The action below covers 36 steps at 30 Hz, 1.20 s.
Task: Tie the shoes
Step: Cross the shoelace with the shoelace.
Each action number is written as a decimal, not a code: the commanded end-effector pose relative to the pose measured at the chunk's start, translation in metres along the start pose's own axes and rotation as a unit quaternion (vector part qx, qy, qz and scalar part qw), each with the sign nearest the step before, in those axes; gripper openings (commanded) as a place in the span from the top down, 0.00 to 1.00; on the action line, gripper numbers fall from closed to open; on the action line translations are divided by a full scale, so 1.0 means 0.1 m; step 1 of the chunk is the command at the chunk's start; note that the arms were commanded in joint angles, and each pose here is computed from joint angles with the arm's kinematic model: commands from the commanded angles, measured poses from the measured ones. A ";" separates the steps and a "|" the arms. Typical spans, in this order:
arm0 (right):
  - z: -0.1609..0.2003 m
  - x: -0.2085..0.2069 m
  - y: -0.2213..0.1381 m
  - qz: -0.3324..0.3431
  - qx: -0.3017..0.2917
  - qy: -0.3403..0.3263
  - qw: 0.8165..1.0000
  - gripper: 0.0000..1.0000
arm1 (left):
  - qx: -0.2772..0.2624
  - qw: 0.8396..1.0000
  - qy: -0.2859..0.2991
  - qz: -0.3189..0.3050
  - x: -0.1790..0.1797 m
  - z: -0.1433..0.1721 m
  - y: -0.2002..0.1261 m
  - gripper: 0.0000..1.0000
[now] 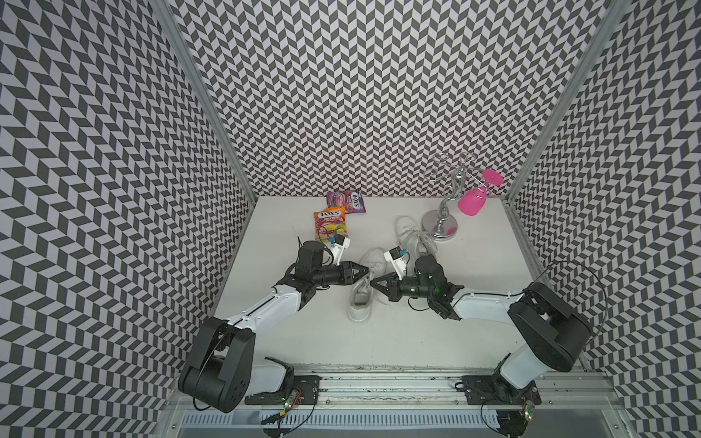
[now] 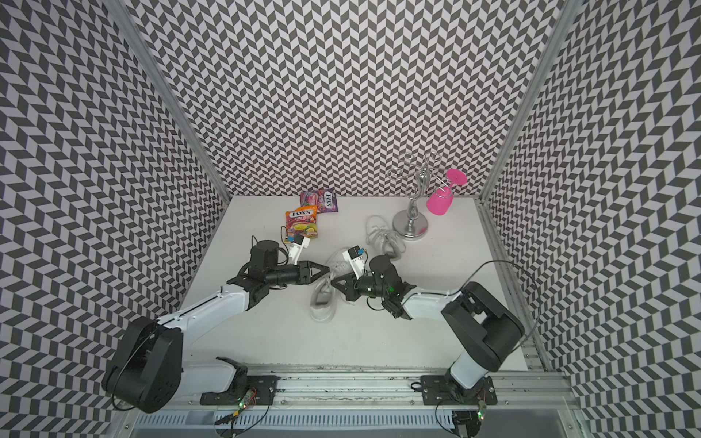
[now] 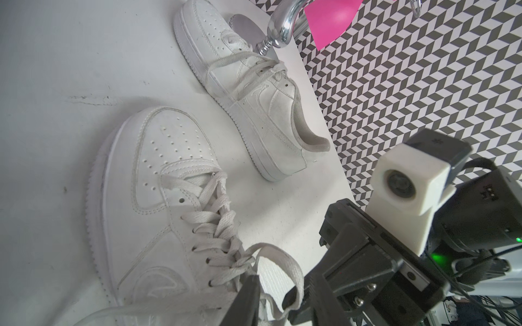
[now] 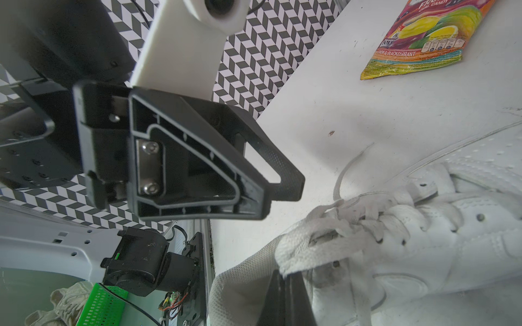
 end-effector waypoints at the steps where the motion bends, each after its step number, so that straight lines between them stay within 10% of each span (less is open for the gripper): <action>1: -0.07 0.05 -0.01 -0.015 -0.013 -0.019 1.000 1.00 | 0.007 1.000 0.016 0.022 -0.06 -0.01 0.06 0.66; 25: -0.08 0.06 -0.01 -0.006 -0.013 -0.018 1.000 0.99 | 0.011 0.999 0.026 0.038 -0.13 -0.05 0.14 0.96; 36: -0.11 0.11 -0.26 0.072 -0.032 -0.052 0.996 0.59 | -0.004 0.999 0.033 0.010 -0.10 -0.09 0.10 1.00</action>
Point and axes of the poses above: each gripper's point midway between its finger pads, its own y axis out along the fingers, its own x axis along the line the jaws close on, z = x × y, the point moved 10 cm from there along -y, back along the fingers, and after that the axes turned 3 degrees about y, right-handed, at the moved point
